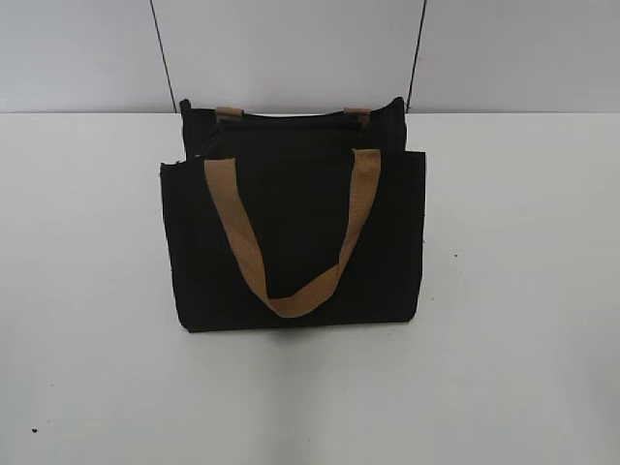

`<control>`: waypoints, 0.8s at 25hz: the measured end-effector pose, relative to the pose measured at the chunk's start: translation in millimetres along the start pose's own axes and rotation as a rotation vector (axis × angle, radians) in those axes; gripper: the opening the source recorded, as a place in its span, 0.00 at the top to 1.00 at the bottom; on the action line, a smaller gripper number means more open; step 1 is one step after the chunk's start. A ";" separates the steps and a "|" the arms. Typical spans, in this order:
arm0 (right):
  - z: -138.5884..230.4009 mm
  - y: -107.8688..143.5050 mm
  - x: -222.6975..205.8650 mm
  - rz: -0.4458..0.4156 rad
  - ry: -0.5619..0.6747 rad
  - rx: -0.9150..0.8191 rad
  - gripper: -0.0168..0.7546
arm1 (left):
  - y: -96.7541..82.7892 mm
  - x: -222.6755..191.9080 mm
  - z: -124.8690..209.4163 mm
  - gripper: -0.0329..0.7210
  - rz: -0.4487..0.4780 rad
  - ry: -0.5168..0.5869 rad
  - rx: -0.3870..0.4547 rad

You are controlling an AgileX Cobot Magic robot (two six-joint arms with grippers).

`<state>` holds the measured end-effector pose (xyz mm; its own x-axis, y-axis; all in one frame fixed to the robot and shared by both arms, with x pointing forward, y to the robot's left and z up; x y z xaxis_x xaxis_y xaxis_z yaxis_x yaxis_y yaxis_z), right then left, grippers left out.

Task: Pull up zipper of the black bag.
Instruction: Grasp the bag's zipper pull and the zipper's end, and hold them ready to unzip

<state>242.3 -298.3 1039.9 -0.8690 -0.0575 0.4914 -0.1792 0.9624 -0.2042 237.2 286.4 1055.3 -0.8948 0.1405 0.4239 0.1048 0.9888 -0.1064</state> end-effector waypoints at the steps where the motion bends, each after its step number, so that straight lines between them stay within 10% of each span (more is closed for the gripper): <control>1: 0.0 0.0 0.0 0.000 0.000 0.000 0.27 | 0.0 0.0 0.0 0.64 0.000 0.000 0.000; 20: 0.1 0.0 0.0 0.000 0.001 0.000 0.27 | 0.0 0.0 0.0 0.64 0.000 0.000 0.000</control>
<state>242.3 -298.3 1039.9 -0.8686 -0.0575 0.4921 -0.1794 0.9624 -0.2041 237.2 286.4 1055.3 -0.8948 0.1405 0.4239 0.1048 0.9888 -0.1064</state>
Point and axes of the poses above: a point on each arm's last joint axis where the gripper is mounted, x pointing back along that axis away from the gripper, y along the wrist's bending axis when the last joint is at zero, z = x × y, the point moved 1 cm from there along -x, pointing out along that axis toward the gripper, and after that the axes turned 8 degrees about x, right-handed, at the moved point
